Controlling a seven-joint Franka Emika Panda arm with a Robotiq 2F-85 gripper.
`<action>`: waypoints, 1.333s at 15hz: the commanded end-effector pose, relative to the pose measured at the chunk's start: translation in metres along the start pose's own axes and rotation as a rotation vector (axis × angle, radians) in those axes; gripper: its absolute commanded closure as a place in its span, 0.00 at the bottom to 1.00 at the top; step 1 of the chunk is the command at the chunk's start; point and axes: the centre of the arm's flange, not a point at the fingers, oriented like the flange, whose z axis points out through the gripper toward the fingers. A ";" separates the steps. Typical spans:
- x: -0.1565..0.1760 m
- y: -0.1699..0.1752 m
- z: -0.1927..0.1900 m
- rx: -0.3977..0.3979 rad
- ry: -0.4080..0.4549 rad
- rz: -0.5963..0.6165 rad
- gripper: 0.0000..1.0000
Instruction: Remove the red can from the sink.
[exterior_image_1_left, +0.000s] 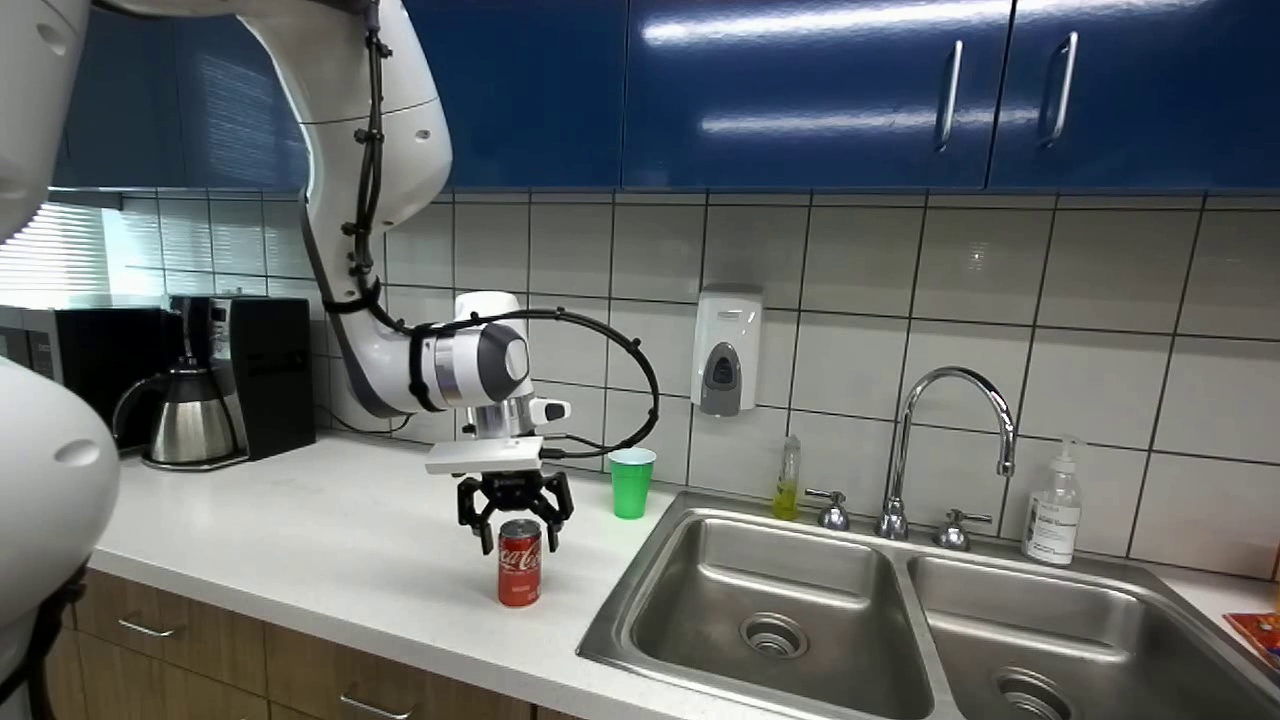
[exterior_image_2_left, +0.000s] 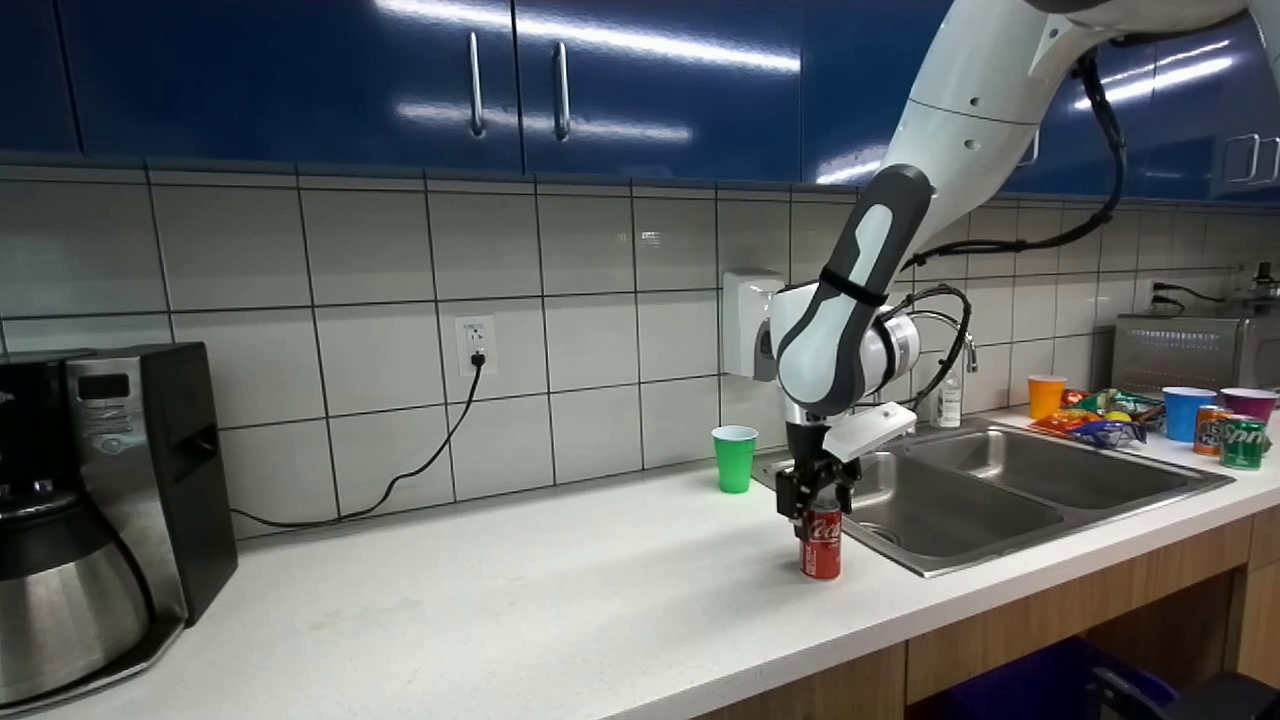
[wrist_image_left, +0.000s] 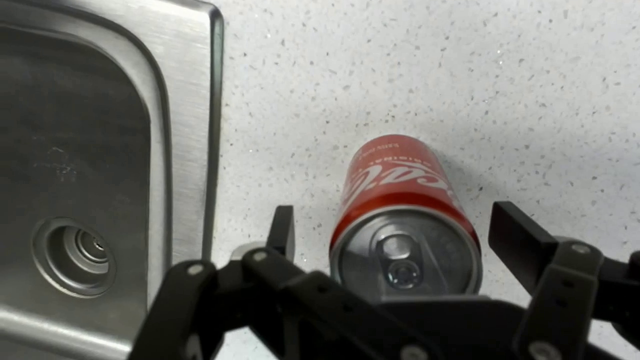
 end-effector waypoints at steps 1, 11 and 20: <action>0.001 -0.002 -0.026 -0.038 0.020 -0.003 0.00; -0.003 0.004 -0.083 -0.049 0.068 0.001 0.00; -0.053 0.016 -0.120 -0.063 0.025 0.029 0.00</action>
